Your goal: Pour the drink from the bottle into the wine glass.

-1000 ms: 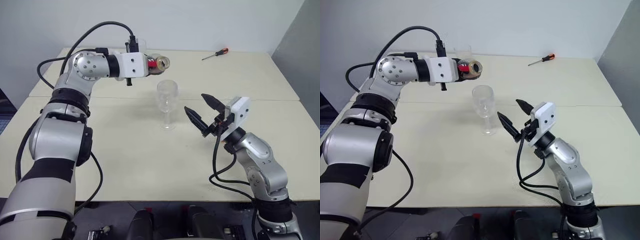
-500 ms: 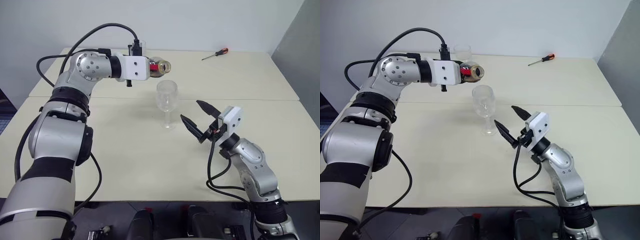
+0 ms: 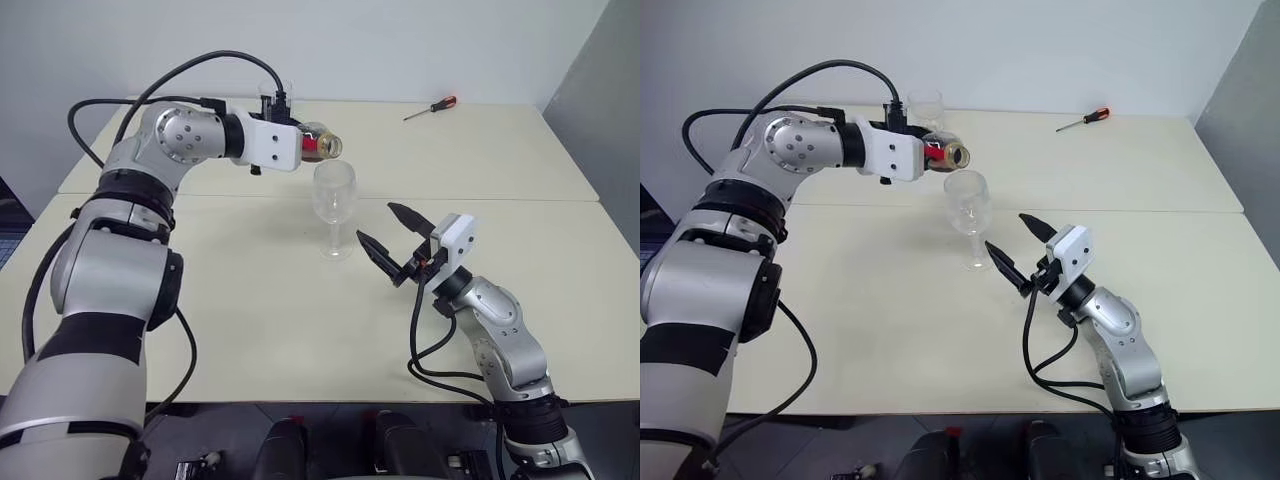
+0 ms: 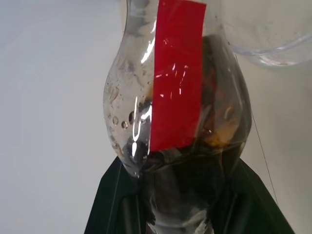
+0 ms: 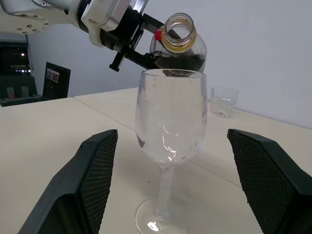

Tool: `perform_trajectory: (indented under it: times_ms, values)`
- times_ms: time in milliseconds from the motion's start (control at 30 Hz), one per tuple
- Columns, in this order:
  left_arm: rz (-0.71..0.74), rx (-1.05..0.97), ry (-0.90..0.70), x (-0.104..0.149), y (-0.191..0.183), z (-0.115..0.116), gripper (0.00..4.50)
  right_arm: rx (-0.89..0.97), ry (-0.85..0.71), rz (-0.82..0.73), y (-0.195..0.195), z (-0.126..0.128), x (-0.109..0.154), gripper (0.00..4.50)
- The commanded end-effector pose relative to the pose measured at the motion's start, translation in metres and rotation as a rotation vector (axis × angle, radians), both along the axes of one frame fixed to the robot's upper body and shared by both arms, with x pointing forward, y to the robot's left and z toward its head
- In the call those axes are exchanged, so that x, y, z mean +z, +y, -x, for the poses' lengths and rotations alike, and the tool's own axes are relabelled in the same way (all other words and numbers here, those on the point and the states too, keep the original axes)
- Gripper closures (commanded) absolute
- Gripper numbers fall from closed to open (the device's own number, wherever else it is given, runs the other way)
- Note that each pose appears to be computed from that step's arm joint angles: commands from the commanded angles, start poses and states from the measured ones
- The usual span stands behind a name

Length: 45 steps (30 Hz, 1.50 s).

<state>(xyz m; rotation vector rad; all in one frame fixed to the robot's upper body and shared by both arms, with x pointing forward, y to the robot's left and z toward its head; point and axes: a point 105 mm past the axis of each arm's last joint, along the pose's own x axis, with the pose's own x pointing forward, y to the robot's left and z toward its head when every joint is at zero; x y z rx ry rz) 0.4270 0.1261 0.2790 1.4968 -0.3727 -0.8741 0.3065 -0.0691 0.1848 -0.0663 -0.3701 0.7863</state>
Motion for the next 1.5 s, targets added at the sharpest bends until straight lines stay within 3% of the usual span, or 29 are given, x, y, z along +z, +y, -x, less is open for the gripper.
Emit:
perform_trajectory:
  times_ms: [33, 933, 1500]
  values:
    - [-0.009, -0.015, -0.107, 0.028, 0.0, 0.004, 3.26, 0.007, -0.052, -0.015, 0.0, 0.004, 0.014, 0.64]
    - [-0.177, 0.019, -0.244, 0.034, 0.008, 0.0, 3.26, -0.008, -0.051, -0.026, 0.002, 0.003, 0.013, 0.64]
    - [-0.18, 0.043, -0.275, 0.04, 0.009, -0.003, 3.26, -0.03, -0.058, -0.028, -0.001, 0.0, 0.014, 0.64]
